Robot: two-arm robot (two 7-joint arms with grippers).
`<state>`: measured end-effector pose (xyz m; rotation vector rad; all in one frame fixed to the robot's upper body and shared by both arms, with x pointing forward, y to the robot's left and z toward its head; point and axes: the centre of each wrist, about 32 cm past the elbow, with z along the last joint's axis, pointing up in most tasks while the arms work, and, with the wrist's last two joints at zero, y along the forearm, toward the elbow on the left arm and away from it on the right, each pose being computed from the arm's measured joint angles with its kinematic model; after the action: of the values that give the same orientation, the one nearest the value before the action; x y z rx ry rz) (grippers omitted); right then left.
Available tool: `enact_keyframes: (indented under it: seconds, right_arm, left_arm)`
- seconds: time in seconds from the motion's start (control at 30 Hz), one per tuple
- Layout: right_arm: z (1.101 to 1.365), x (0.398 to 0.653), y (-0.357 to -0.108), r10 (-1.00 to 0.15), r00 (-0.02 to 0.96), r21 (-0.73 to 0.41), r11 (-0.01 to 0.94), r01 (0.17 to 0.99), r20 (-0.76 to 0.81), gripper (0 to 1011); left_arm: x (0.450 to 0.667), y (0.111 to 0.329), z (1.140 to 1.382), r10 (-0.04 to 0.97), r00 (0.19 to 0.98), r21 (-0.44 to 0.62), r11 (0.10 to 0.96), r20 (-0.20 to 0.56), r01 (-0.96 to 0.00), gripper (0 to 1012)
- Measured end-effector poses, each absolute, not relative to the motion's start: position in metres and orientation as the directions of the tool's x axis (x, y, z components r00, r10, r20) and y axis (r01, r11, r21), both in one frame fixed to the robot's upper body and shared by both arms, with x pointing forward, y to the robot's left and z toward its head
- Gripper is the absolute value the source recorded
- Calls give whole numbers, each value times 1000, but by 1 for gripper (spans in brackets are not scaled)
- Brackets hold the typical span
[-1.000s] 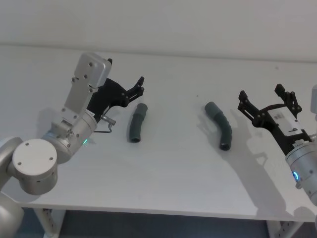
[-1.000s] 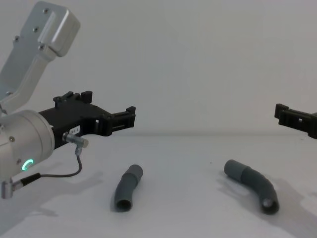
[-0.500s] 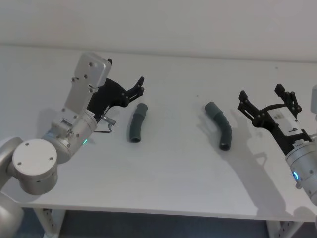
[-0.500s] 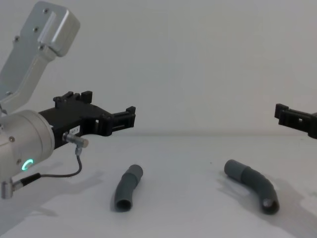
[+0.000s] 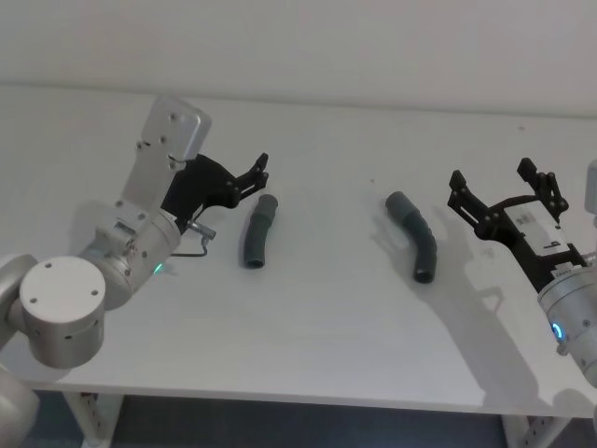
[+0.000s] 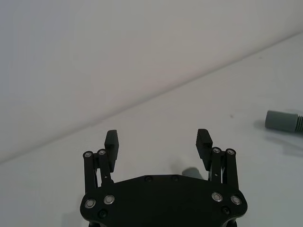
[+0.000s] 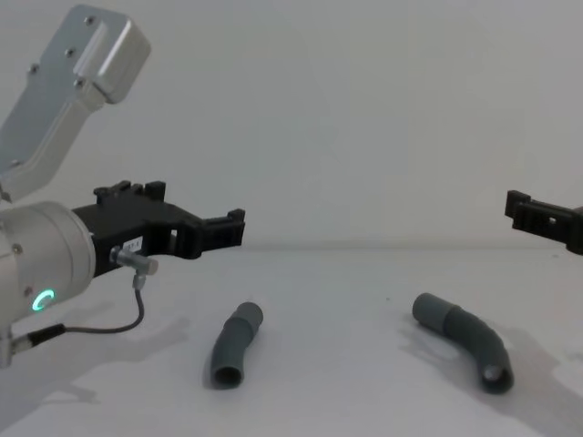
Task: Use both hands to pick up one end of the pipe from the table, align the ends, and insert them.
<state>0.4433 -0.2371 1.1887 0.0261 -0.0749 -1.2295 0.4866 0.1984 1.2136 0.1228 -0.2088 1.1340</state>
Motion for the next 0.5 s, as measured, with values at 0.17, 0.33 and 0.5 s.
enact_keyframes:
  seconds: [0.17,0.33,0.5]
  right_arm:
    - [1189,443,-237,-942,333,60,335,940,43,1001]
    - [1189,443,-237,-942,333,60,335,940,43,1001]
    - [1189,443,-237,-942,333,60,335,940,43,1002]
  left_arm:
    - [483,199,1221,885,411,53,409,219,-911,1001]
    - [480,199,1229,883,416,122,398,218,-909,1001]
    - [480,197,1238,878,424,199,385,224,-901,1002]
